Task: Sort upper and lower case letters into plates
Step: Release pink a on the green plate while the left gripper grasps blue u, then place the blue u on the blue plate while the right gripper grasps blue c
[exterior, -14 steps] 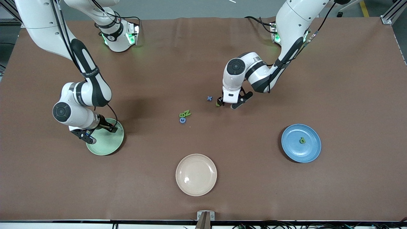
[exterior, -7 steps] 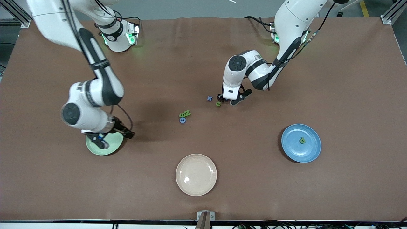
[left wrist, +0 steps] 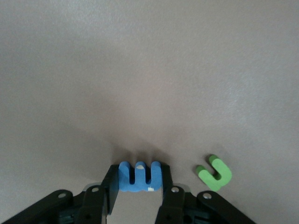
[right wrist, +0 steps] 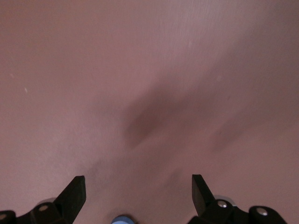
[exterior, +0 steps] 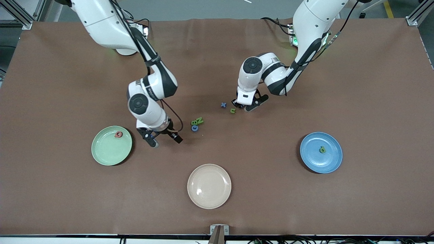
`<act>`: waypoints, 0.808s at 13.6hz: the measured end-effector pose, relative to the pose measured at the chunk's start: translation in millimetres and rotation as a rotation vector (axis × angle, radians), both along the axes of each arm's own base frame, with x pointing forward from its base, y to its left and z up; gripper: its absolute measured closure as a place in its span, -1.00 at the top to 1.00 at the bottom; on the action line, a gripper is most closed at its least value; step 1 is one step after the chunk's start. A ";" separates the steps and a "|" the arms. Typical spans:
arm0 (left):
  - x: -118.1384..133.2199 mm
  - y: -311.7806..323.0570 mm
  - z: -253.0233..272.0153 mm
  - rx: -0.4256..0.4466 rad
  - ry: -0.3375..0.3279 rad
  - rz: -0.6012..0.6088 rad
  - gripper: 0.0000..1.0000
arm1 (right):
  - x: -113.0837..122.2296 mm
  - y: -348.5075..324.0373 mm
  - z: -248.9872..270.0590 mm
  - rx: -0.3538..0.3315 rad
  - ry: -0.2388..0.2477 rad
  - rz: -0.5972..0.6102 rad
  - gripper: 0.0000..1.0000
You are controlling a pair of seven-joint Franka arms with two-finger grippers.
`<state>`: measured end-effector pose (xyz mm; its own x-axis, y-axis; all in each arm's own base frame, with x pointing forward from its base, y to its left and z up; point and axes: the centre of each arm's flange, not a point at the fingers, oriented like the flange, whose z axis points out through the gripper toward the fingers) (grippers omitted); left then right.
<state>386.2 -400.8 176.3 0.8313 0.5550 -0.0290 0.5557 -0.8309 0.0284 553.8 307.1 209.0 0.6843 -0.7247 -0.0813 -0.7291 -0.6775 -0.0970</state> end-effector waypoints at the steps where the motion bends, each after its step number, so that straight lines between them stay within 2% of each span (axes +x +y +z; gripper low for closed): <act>1: 9.3 3.3 7.2 -0.007 -0.016 0.012 -0.20 | -4.6 7.7 -4.1 0.001 -0.005 -0.007 1.00; 3: 45.7 23.2 33.8 -0.025 -0.071 0.043 -0.20 | -12.9 19.5 -10.1 0.000 -0.010 -0.022 1.00; 6: 116.6 83.5 76.7 -0.022 -0.153 0.077 -0.20 | -22.7 30.1 -22.4 -0.037 -0.009 -0.032 1.00; 9: 169.4 153.8 93.6 0.006 -0.183 0.048 -0.20 | -27.7 40.1 -38.9 -0.080 -0.025 -0.047 0.97; 11: 191.3 207.4 93.8 0.027 -0.187 0.008 -0.20 | -25.2 47.7 -40.4 -0.084 -0.034 -0.066 0.96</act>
<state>577.5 -193.4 270.0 0.8161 0.5605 0.1410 0.5498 -0.8281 0.1098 528.7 354.8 168.5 0.6361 -0.7716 0.0039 -0.7697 -0.6349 -0.0670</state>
